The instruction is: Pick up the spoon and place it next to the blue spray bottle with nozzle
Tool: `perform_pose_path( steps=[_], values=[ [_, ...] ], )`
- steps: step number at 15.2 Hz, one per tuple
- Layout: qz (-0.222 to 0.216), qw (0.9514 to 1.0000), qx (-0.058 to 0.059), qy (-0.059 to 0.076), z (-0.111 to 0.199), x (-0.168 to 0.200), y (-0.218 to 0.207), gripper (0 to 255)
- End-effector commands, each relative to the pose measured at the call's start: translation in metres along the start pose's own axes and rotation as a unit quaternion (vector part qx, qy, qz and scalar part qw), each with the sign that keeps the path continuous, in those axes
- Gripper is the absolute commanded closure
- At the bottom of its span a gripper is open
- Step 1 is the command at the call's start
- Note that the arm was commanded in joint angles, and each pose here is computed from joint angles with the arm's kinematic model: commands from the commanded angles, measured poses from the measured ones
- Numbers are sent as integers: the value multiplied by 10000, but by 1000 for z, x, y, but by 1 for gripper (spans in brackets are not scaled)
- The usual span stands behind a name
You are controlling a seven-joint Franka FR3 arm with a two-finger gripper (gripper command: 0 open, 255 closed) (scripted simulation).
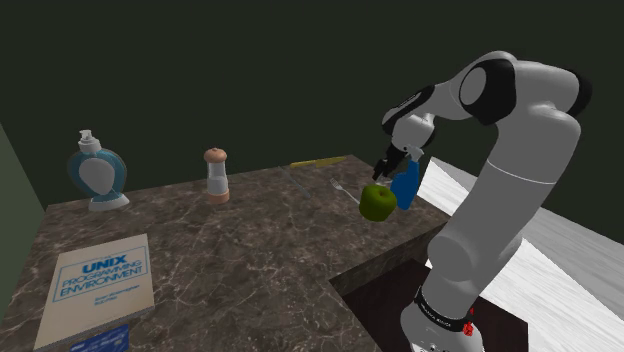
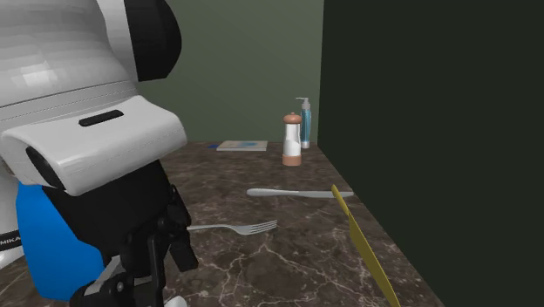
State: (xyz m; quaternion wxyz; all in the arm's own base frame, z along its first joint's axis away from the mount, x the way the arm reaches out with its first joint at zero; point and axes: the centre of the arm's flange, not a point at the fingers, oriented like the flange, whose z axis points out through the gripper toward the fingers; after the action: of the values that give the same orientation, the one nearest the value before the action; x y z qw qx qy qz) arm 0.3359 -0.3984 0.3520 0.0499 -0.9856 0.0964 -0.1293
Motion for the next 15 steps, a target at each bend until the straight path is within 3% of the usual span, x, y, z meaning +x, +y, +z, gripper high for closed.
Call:
perform_pose_path(
  steps=[1, 4, 8, 15],
  values=[
    [15, 10000, 26, -62, 6, -3, 0, 0],
    [16, 10000, 26, -61, 7, -5, 0, 0],
    [16, 10000, 26, -61, -43, -4, 0, 0],
    [16, 10000, 26, -61, -43, -4, 0, 0]
  ],
)
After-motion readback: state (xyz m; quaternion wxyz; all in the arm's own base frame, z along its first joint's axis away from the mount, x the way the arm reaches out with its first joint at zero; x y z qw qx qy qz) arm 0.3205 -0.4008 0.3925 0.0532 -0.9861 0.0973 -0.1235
